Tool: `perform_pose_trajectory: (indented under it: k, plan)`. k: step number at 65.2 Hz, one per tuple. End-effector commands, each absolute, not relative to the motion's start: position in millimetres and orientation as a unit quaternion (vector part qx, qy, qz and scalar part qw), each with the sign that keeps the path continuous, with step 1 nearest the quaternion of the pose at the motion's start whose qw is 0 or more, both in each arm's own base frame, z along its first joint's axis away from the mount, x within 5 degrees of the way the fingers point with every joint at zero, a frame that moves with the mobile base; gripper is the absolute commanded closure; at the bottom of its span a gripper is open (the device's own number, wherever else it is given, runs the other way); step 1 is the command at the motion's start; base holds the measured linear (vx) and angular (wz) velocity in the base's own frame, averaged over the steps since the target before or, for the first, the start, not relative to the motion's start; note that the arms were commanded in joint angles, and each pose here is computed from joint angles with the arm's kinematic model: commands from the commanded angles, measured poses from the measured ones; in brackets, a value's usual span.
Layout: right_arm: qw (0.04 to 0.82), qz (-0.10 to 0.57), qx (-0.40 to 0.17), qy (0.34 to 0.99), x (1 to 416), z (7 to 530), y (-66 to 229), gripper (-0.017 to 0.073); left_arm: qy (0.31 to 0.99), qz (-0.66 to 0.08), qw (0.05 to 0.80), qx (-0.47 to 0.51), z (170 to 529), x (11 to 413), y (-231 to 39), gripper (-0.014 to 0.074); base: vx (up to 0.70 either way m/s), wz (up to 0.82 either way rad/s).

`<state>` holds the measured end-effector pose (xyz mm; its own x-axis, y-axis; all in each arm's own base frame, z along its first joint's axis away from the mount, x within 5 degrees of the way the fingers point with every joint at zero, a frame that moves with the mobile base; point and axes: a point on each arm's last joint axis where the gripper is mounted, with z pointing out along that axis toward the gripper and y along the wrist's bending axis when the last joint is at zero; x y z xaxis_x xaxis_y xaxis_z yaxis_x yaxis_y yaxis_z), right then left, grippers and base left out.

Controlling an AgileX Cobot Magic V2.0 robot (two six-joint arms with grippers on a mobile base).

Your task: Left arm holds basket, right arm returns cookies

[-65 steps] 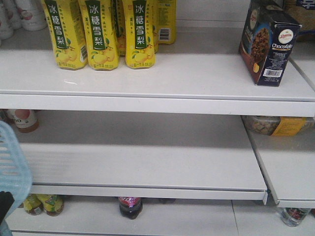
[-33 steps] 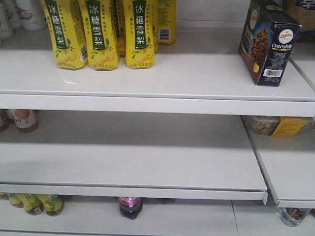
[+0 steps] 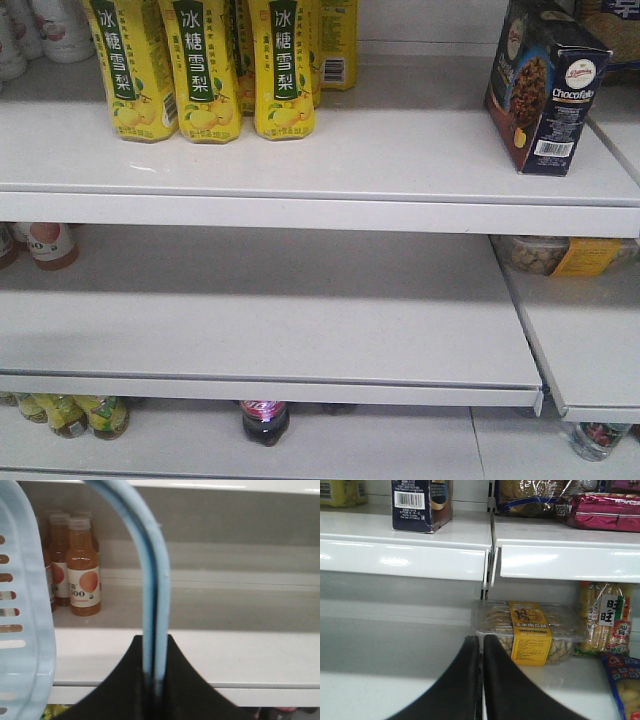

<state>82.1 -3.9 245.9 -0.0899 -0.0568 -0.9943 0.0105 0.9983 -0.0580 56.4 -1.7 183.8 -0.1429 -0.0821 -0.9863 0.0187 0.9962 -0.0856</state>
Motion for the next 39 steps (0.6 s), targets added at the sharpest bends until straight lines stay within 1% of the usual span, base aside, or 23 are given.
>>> perform_pose_trajectory:
  k: [1,39]
  plan:
    - [0.682,-0.016,-0.015,0.731,82.9,254.9,-2.5,0.0570,0.703,-0.045,0.710,0.009,204.3,54.6,-4.0,0.0599,0.00,0.00]
    - [0.682,-0.016,-0.015,0.731,82.9,254.9,-2.5,0.0570,0.704,-0.058,0.708,0.003,204.3,54.4,-4.6,0.0599,0.00,0.00]
